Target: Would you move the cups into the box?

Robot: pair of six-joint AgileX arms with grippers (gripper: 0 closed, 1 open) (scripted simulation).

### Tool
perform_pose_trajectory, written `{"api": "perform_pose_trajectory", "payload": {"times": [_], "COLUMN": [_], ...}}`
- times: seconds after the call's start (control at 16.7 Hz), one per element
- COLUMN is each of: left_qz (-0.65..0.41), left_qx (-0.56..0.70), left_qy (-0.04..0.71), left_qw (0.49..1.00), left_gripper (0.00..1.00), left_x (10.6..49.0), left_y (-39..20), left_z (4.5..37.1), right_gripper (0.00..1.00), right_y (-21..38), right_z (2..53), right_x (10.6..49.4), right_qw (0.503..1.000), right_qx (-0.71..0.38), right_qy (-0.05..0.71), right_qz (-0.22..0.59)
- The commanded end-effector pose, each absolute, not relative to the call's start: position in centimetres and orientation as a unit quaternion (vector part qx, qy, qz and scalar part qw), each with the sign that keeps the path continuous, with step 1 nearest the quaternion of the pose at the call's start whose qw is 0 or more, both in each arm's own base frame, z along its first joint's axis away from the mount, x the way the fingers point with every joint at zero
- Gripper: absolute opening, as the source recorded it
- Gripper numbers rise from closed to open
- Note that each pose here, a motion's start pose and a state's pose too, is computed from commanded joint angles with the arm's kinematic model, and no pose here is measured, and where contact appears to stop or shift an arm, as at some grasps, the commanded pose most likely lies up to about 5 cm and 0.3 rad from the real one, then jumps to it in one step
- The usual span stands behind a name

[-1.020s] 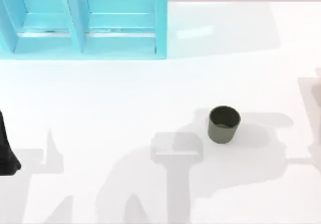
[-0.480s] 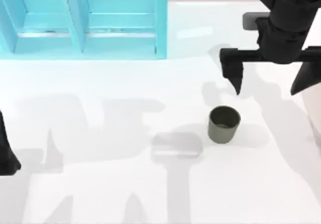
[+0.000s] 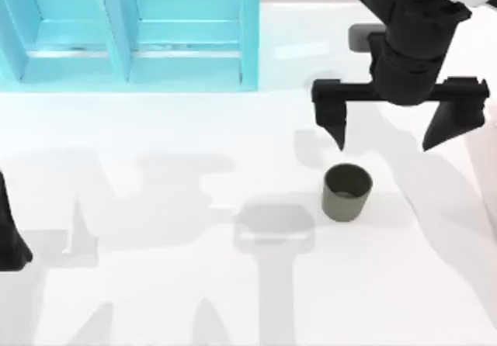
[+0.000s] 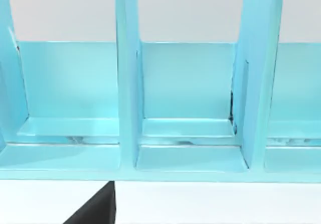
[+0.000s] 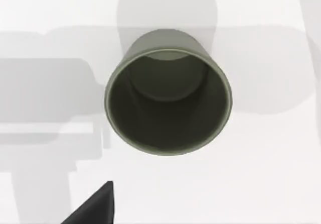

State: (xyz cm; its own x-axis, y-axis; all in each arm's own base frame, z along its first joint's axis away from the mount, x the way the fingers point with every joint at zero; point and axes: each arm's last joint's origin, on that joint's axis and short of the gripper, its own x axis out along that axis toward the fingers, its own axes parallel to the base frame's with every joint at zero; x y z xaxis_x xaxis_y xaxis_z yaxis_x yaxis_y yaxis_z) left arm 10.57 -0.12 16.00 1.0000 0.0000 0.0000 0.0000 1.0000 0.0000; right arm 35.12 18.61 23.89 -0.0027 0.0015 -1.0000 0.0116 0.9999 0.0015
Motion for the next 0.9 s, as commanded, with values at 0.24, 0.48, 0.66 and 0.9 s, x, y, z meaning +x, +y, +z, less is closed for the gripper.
{"api": "perform_pose_trajectory", "payload": {"times": [0.24, 0.48, 0.66, 0.9], "left_qz": [0.0, 0.0, 0.0, 0.0], "left_qx": [0.0, 0.0, 0.0, 0.0], "left_qy": [0.0, 0.0, 0.0, 0.0], "left_qw": [1.0, 1.0, 1.0, 1.0], "left_gripper": [1.0, 1.0, 1.0, 1.0], "left_x": [10.6, 10.6, 10.6, 10.6], "left_y": [-0.1, -0.1, -0.1, -0.1], "left_z": [16.0, 16.0, 16.0, 16.0], "right_gripper": [1.0, 1.0, 1.0, 0.92], "right_y": [18.8, 18.9, 18.8, 18.8], "right_z": [20.8, 15.8, 13.9, 13.9], "right_x": [35.4, 35.4, 35.2, 35.2], "right_qw": [0.706, 0.71, 0.707, 0.707], "right_qx": [0.004, 0.005, 0.004, 0.004], "right_qy": [0.708, 0.704, 0.707, 0.707], "right_qz": [-0.003, -0.001, -0.003, -0.003]}}
